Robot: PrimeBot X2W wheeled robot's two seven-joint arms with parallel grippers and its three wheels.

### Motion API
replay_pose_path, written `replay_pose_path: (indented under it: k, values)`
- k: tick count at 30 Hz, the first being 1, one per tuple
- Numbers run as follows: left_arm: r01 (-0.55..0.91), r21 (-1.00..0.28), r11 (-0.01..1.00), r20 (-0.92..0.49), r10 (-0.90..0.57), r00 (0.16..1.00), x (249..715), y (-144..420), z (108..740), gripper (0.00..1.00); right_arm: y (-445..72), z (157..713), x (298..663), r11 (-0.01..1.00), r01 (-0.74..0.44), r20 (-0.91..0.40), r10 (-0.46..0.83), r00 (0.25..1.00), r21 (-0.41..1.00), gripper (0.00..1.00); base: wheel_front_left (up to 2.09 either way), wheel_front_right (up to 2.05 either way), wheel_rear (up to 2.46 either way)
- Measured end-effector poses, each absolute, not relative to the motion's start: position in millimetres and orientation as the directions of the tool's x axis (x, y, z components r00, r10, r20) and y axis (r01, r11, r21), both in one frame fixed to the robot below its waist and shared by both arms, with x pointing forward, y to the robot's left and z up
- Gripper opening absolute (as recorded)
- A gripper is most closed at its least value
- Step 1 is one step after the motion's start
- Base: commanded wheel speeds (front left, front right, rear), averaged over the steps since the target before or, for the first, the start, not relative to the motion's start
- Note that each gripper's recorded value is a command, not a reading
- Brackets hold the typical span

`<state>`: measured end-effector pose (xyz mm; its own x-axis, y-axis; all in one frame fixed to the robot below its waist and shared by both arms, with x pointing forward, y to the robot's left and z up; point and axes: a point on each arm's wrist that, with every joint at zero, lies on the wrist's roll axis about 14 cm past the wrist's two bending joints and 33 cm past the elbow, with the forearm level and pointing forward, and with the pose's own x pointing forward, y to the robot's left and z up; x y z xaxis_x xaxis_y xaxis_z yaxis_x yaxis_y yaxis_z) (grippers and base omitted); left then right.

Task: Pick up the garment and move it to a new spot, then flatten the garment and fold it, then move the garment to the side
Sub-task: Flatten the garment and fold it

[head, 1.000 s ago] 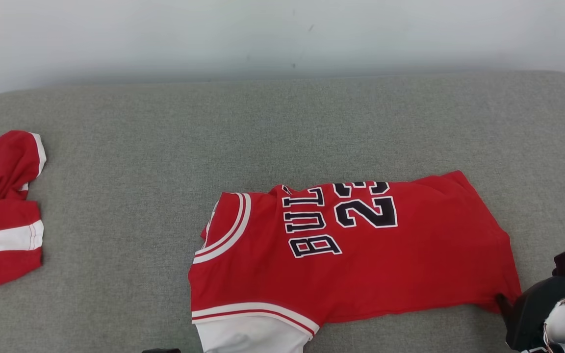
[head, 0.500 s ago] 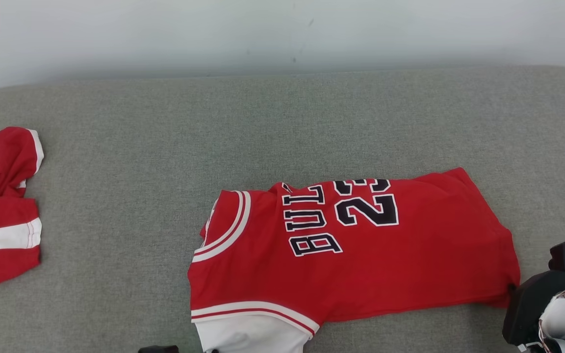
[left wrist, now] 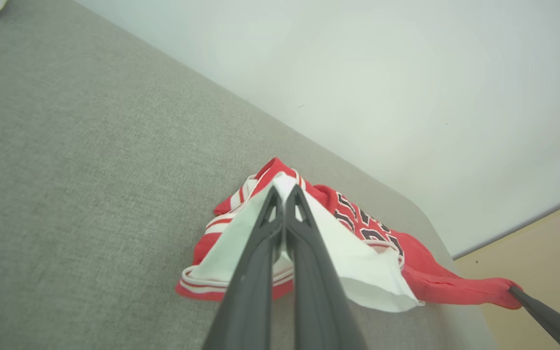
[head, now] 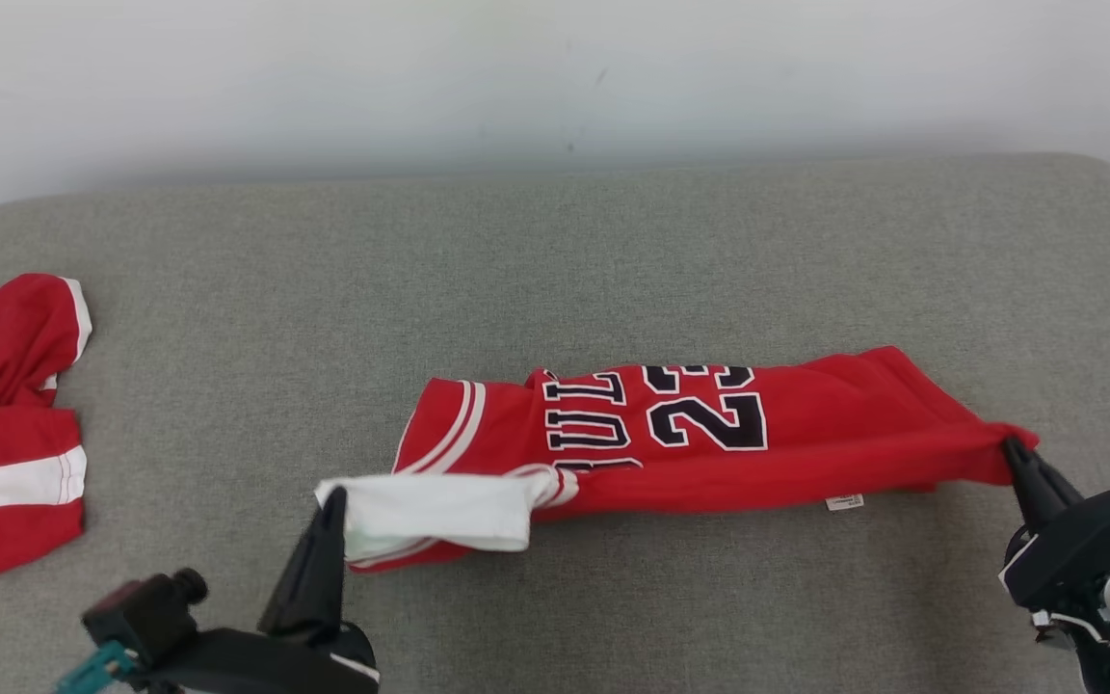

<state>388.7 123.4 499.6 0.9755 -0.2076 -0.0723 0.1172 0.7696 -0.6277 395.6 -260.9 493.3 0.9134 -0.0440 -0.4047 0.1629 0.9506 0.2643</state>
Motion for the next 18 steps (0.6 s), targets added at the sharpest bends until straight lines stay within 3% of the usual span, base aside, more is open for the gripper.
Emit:
replay_pose_path:
  k: [10, 18]
  values:
    - [0.312, -0.664, 0.680, 0.224, -0.216, 0.950, 410, 126, 599, 0.00, -254, 572, 408, 0.932, 0.066, -0.117, -0.025, 0.993, 0.357, 0.00, 0.00, 0.00, 0.00]
    - [0.500, -0.560, 0.661, 0.447, -0.267, 0.854, 421, 121, 694, 0.00, -231, 647, 414, 0.930, -0.092, 0.109, 0.056, 0.992, 0.356, 0.00, 0.00, 0.00, 0.00]
